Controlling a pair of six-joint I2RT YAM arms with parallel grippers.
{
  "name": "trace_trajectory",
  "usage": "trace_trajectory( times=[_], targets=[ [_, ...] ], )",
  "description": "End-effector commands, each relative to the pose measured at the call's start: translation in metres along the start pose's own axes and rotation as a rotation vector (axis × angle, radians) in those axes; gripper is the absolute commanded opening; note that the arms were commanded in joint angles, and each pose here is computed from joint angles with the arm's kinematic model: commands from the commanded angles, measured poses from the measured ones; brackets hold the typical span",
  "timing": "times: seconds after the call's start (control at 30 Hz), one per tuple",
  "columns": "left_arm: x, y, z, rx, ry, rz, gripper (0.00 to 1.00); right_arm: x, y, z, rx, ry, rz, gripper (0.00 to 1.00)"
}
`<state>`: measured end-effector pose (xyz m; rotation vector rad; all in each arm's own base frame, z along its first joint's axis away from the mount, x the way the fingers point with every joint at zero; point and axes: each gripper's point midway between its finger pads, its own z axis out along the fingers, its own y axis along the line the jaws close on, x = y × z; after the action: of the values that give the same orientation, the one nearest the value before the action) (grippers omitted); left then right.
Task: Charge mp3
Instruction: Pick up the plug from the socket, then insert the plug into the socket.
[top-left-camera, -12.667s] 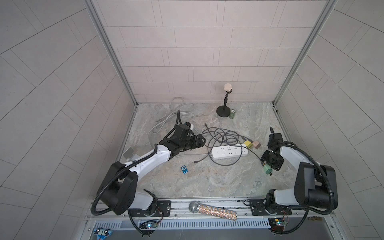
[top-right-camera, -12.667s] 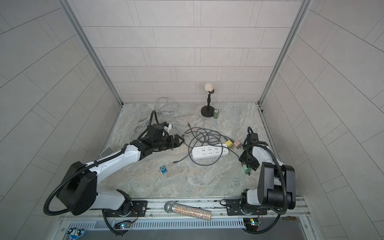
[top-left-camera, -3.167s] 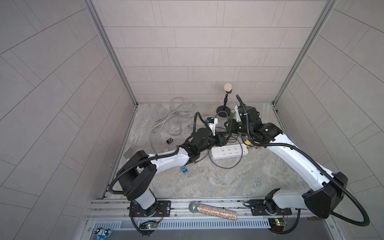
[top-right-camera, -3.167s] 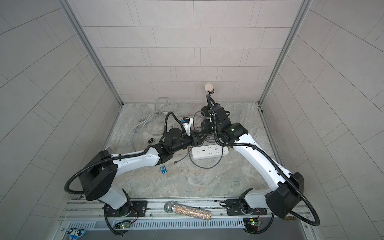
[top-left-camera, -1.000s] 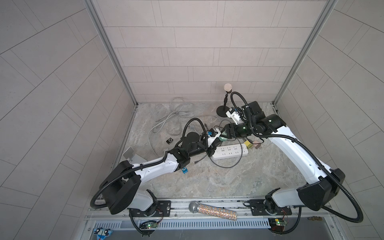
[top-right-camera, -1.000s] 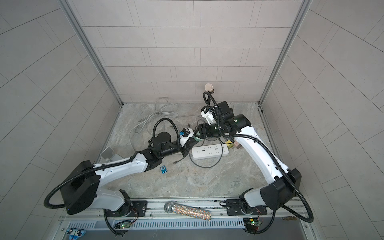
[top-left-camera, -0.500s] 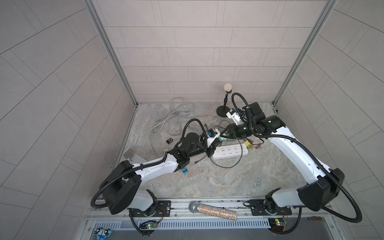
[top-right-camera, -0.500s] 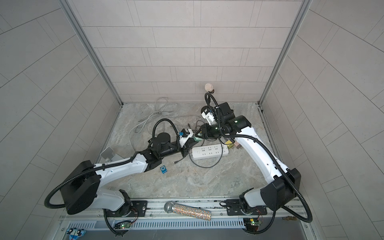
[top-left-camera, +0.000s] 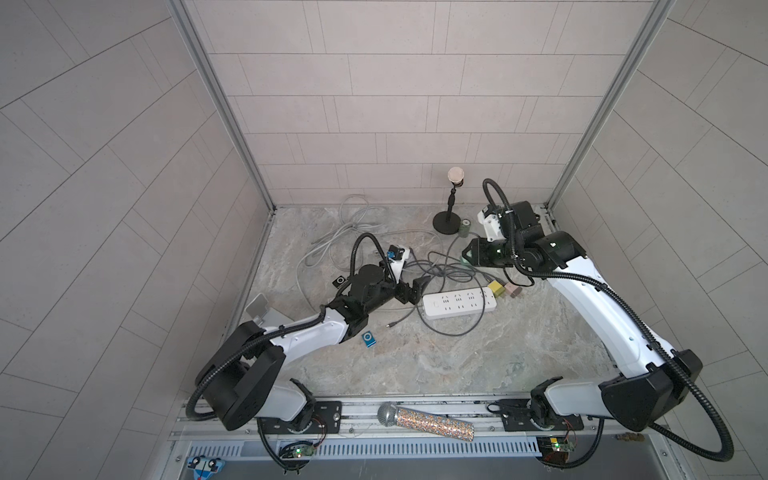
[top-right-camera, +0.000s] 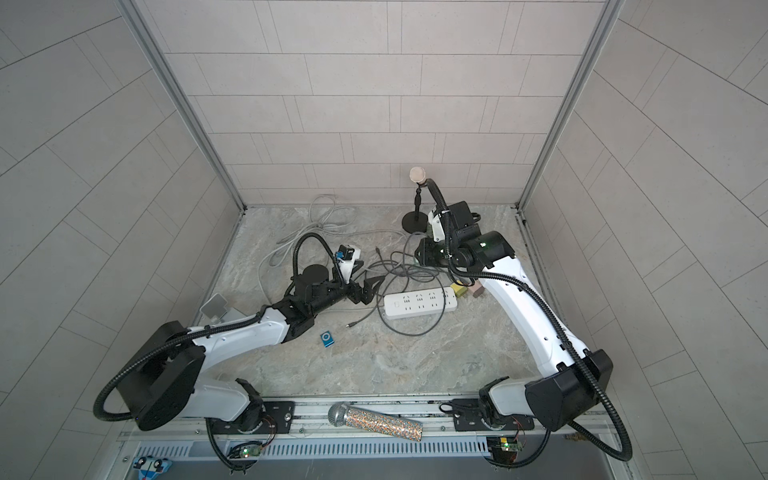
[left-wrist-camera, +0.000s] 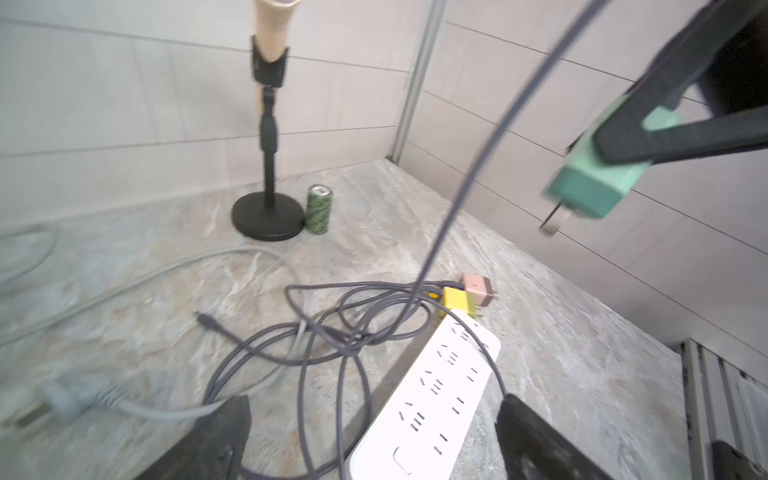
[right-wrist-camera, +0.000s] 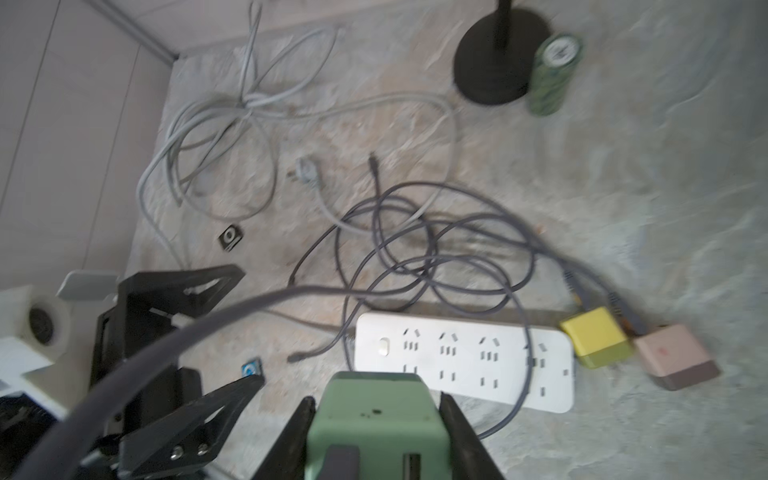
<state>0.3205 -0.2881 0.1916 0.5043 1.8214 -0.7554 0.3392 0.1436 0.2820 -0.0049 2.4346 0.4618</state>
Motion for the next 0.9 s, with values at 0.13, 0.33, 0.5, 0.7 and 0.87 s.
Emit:
trace_trajectory(
  times=[0.13,0.33,0.5,0.7,0.87],
  targets=[
    [0.04,0.028,-0.027,-0.197,0.191,-0.232,0.97,0.008,-0.012,0.044,0.172,0.045,-0.02,0.0],
    [0.042,0.03,-0.05,-0.231,0.186,-0.275,0.97,0.061,0.009,0.099,0.145,0.106,-0.012,0.0],
    [0.033,0.034,-0.062,-0.267,0.171,-0.241,0.98,0.087,0.017,0.12,0.148,0.134,-0.02,0.0],
    [0.034,0.038,-0.065,-0.293,0.188,-0.222,0.98,0.104,0.008,0.134,0.204,0.163,-0.038,0.0],
    [0.03,0.04,-0.068,-0.309,0.182,-0.215,0.99,0.116,0.003,0.141,0.226,0.182,-0.064,0.0]
  ],
)
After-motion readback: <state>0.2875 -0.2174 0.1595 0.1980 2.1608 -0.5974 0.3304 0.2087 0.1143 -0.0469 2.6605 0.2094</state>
